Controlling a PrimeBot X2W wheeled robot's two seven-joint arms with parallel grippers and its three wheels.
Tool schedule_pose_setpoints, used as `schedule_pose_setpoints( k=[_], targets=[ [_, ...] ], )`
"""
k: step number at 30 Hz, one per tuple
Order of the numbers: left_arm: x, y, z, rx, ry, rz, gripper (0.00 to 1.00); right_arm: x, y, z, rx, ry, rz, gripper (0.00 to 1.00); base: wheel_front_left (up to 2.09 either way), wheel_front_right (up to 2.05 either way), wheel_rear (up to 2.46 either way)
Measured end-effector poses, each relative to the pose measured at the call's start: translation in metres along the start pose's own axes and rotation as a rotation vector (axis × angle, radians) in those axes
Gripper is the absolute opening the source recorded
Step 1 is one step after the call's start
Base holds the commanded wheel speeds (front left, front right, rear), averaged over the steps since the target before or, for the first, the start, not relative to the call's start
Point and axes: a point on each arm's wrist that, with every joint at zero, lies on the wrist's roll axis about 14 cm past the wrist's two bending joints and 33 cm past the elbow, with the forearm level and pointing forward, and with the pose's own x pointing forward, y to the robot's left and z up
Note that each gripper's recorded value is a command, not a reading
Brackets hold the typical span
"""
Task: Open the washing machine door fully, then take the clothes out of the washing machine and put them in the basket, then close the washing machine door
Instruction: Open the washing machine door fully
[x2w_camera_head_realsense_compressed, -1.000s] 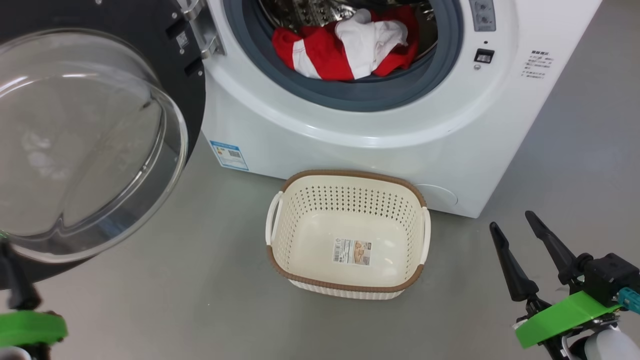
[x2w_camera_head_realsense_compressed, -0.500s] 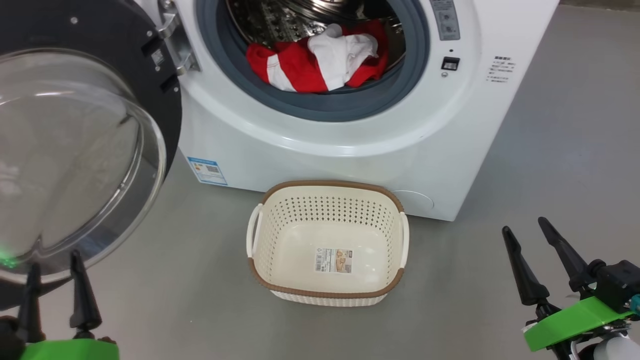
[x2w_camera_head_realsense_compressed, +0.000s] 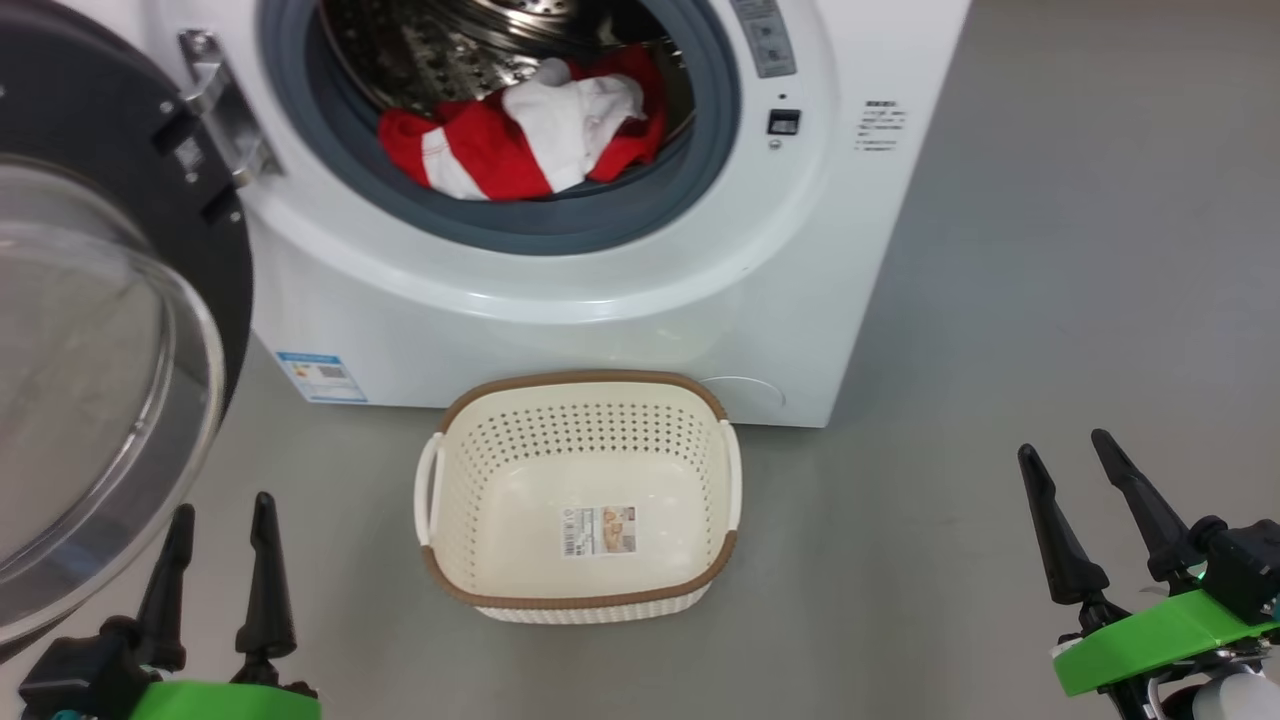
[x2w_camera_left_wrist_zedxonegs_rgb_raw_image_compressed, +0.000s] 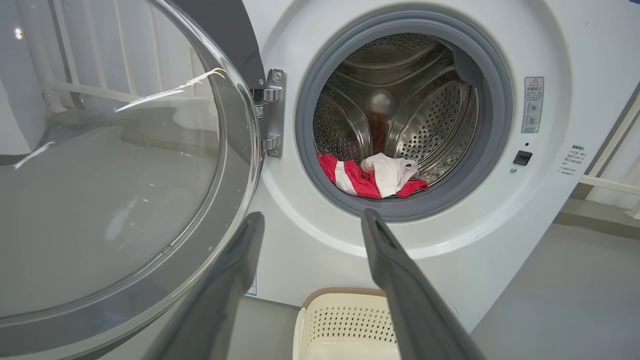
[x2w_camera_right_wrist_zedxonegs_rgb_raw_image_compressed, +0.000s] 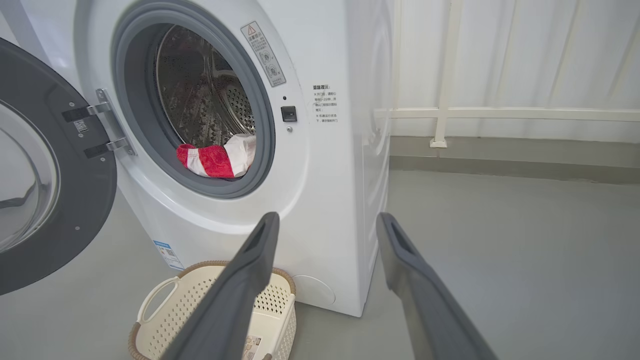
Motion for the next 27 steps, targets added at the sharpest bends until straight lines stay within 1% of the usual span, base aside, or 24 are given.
schedule_pose_setpoints(
  k=[9, 16, 21, 27],
  targets=[
    [0.014, -0.043, -0.009, -0.035, 0.018, -0.121, 1.00, -0.023, -0.029, 0.009, -0.006, -0.019, -0.104, 1.00, 0.00, 0.00, 0.00],
    [0.018, -0.067, -0.019, -0.045, 0.044, -0.192, 1.00, -0.046, -0.050, 0.012, -0.014, -0.017, -0.184, 1.00, 0.00, 0.00, 0.00],
    [0.021, -0.081, -0.022, -0.053, 0.048, -0.232, 1.00, -0.056, -0.061, 0.016, -0.018, -0.027, -0.225, 1.00, 0.00, 0.00, 0.00],
    [0.023, -0.091, -0.027, -0.056, 0.062, -0.260, 1.00, -0.061, -0.065, 0.017, -0.019, -0.030, -0.245, 1.00, 0.00, 0.00, 0.00]
  ],
)
